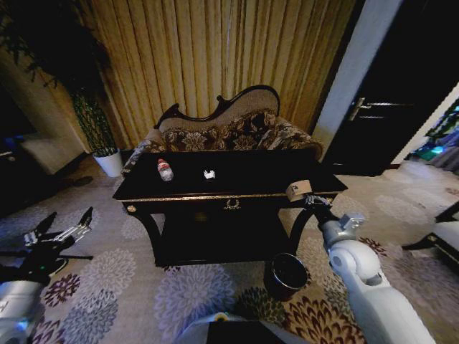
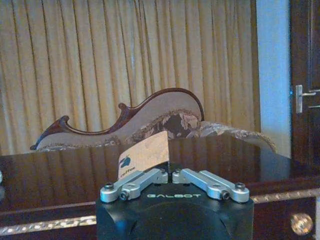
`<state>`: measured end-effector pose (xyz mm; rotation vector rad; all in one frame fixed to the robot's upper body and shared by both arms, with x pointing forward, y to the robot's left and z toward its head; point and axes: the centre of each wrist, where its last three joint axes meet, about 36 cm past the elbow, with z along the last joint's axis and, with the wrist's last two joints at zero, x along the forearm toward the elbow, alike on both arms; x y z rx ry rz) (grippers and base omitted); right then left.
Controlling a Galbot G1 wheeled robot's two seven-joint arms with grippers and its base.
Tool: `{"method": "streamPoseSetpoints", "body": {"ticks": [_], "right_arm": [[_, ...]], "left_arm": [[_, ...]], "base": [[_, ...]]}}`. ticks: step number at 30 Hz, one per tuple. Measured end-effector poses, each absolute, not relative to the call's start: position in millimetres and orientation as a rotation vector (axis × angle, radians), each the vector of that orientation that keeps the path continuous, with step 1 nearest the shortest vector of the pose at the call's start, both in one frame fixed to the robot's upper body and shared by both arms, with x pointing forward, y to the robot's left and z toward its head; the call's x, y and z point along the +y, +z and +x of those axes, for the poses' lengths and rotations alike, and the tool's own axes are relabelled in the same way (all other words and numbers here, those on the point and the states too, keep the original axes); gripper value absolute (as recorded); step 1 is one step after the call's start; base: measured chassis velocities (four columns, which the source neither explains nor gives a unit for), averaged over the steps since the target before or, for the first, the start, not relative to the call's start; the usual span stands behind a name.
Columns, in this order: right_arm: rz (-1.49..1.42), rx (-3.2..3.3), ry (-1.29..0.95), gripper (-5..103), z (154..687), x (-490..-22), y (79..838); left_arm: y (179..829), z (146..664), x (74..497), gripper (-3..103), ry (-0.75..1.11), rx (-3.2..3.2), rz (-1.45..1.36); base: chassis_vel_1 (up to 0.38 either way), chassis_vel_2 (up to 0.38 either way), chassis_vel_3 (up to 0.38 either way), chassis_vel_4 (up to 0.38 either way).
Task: Move to the front of the table and place the trash on the table into the trash bin.
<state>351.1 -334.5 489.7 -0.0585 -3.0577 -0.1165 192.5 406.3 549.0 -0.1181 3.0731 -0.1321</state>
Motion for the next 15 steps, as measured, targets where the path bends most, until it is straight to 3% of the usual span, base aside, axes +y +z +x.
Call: {"method": "streamPoseSetpoints", "body": {"ticks": [15], "right_arm": [[-0.09, -2.898, -0.203, 0, 347, -348, 417]], "left_arm": [[547, 193, 409, 100, -0.135, 3.076, -0.116]], "base": [[0.026, -0.029, -0.022, 0.019]]}}
